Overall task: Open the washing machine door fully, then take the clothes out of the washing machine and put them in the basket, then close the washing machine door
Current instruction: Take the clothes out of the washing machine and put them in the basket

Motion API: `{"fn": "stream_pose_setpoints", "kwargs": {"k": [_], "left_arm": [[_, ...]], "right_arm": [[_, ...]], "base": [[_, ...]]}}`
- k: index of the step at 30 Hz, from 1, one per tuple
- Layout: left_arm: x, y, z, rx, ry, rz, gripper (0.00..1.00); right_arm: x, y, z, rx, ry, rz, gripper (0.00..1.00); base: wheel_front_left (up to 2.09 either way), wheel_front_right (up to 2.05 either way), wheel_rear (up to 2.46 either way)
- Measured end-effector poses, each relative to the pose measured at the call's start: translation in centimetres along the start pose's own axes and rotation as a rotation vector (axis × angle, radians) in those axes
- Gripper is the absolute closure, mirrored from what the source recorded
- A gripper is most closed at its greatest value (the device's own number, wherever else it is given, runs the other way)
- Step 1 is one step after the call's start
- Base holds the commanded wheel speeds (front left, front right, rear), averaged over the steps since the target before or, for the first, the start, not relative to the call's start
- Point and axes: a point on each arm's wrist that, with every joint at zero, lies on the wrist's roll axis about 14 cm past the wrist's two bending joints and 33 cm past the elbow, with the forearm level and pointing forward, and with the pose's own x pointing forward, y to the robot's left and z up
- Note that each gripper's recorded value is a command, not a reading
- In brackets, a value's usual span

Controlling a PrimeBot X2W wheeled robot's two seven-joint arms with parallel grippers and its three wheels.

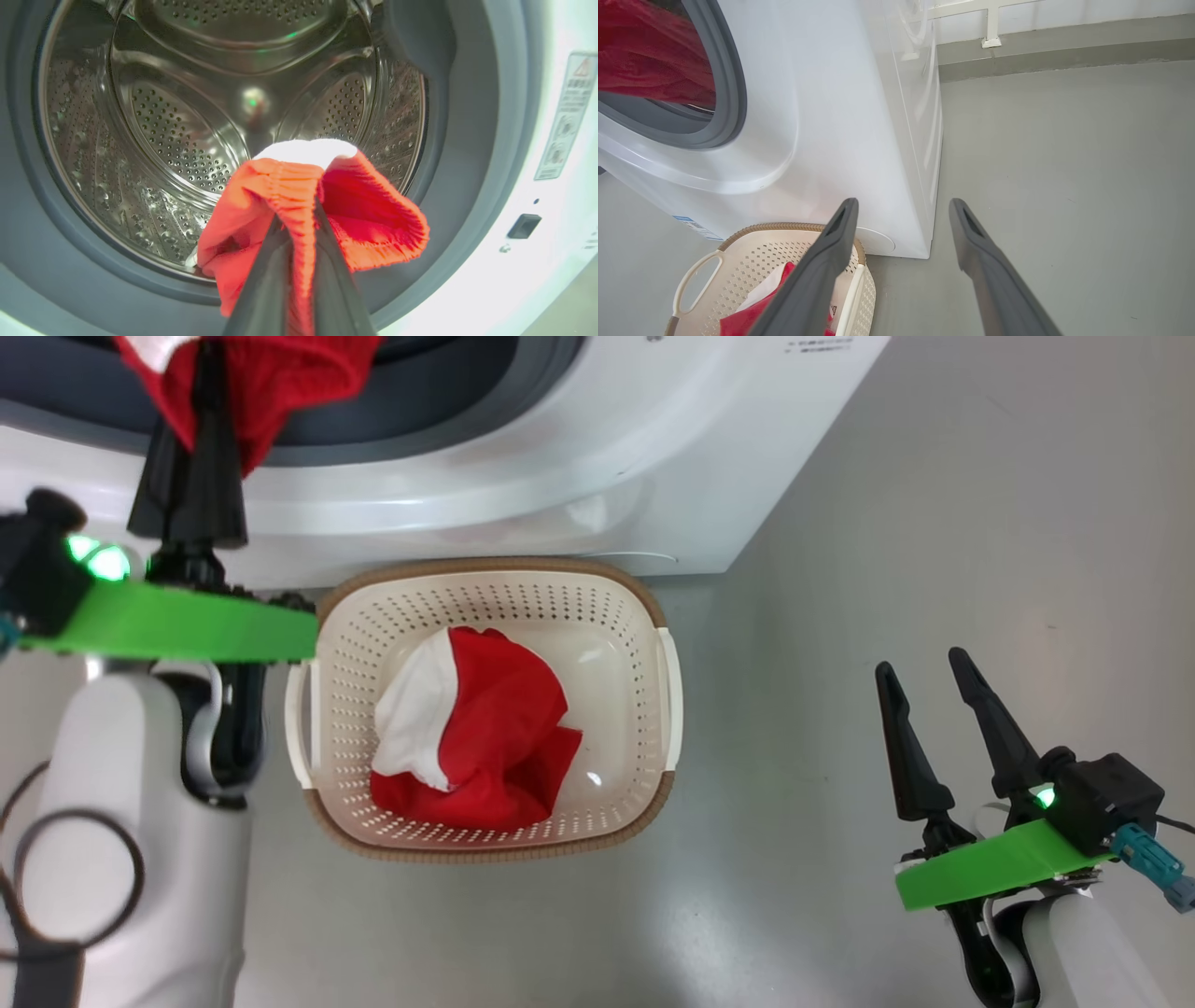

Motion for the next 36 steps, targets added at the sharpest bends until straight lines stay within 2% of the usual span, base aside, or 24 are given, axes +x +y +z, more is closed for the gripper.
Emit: {"fn": "stream_pose_setpoints", "kwargs": {"k": [15,20,29,36], "left_arm": [[-3.5,-0.9,8.1,0.007,-0.248,-0.005,1.0],[-4.4,-1.6,9.1,0.007,-0.287,-0.021,1.0],[-5.6,-0.7,2.8,-0.005,-0.1,0.013,1.0],[-7.6,0.0,-5.8,-0.028,0.157,0.044,1.0]], "right_arm": [[0.1,0.9,-0.1,0.0,0.001,0.024,0.0],[0.2,0.9,-0.3,0.0,0.006,0.024,0.0],[0.2,0.6,-1.0,0.002,0.024,0.019,0.0],[0.5,0.3,-1.8,0.004,0.042,0.012,0.0]], "base": [[0.0,0.0,0.0],[0.0,0.0,0.0],[0.0,0.0,0.0],[0.0,0.0,0.0]]}}
